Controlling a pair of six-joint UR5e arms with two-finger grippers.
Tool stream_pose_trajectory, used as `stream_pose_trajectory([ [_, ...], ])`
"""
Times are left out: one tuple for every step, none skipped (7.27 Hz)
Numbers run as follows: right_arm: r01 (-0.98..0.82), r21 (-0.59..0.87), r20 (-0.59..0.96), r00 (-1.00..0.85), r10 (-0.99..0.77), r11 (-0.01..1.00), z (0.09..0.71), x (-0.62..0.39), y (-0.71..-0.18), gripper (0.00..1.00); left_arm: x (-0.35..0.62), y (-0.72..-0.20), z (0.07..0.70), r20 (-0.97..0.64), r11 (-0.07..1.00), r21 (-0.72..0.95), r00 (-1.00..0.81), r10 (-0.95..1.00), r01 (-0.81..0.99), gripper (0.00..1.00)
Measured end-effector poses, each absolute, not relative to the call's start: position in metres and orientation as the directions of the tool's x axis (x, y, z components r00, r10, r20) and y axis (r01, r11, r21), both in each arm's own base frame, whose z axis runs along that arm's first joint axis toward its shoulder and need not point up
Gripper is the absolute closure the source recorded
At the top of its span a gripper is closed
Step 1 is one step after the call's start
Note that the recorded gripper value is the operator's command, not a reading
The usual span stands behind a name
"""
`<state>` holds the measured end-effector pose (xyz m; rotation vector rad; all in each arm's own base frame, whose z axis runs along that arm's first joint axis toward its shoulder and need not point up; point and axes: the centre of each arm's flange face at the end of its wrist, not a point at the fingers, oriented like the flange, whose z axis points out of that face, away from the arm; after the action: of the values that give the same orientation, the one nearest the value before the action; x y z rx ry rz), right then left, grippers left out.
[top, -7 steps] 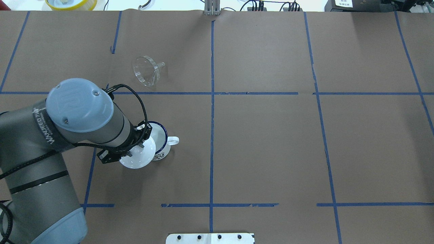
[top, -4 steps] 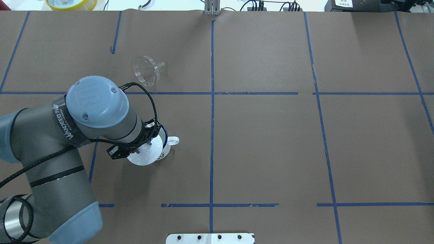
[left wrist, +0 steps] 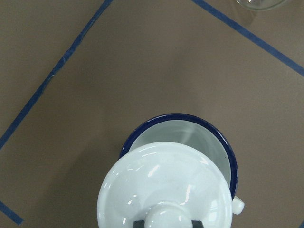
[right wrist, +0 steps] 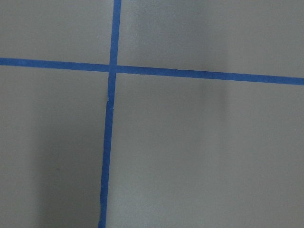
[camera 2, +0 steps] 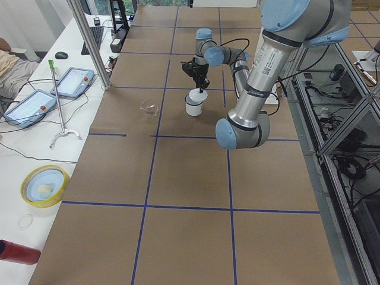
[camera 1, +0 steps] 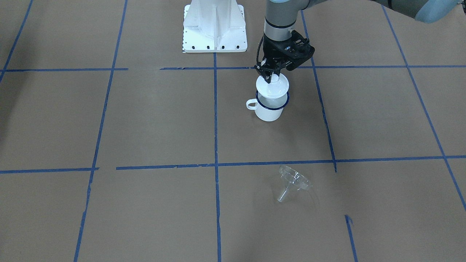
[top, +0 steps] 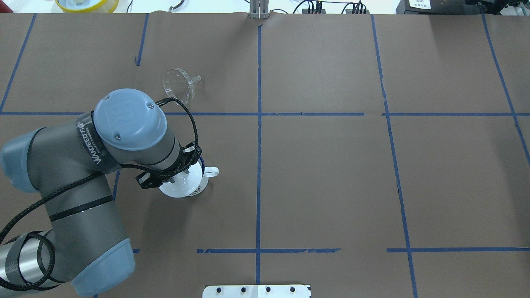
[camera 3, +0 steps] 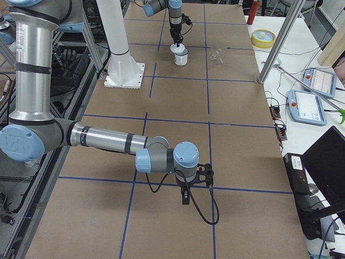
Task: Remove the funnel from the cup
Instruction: 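Lower the white lid onto the mug opening with the left gripper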
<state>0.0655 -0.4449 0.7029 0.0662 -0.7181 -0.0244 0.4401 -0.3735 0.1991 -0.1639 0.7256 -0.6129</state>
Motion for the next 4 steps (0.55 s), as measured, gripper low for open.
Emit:
stream_pose_trajectory([
  [0.0, 0.069, 0.657, 0.753, -0.045, 0.998, 0.7029, 0.0655, -0.4449, 0.0, 0.4425, -0.3784, 0.2013, -0.578, 0.815, -0.343, 0.579, -0.575, 0.467, 1.0],
  [0.0, 0.069, 0.656, 0.753, -0.045, 0.998, 0.7029, 0.0655, -0.4449, 0.0, 0.4463, -0.3835, 0.2048, -0.582, 0.815, -0.341, 0.575, -0.574, 0.468, 1.0],
  [0.0, 0.069, 0.656, 0.753, -0.045, 0.998, 0.7029, 0.0655, -0.4449, 0.0, 0.4478, -0.3864, 0.2064, -0.585, 0.815, -0.34, 0.573, -0.574, 0.469, 1.0],
  [0.0, 0.069, 0.657, 0.753, -0.045, 0.998, 0.7029, 0.0655, -0.4449, 0.0, 0.4485, -0.3875, 0.2071, -0.586, 0.815, -0.338, 0.573, -0.573, 0.469, 1.0],
])
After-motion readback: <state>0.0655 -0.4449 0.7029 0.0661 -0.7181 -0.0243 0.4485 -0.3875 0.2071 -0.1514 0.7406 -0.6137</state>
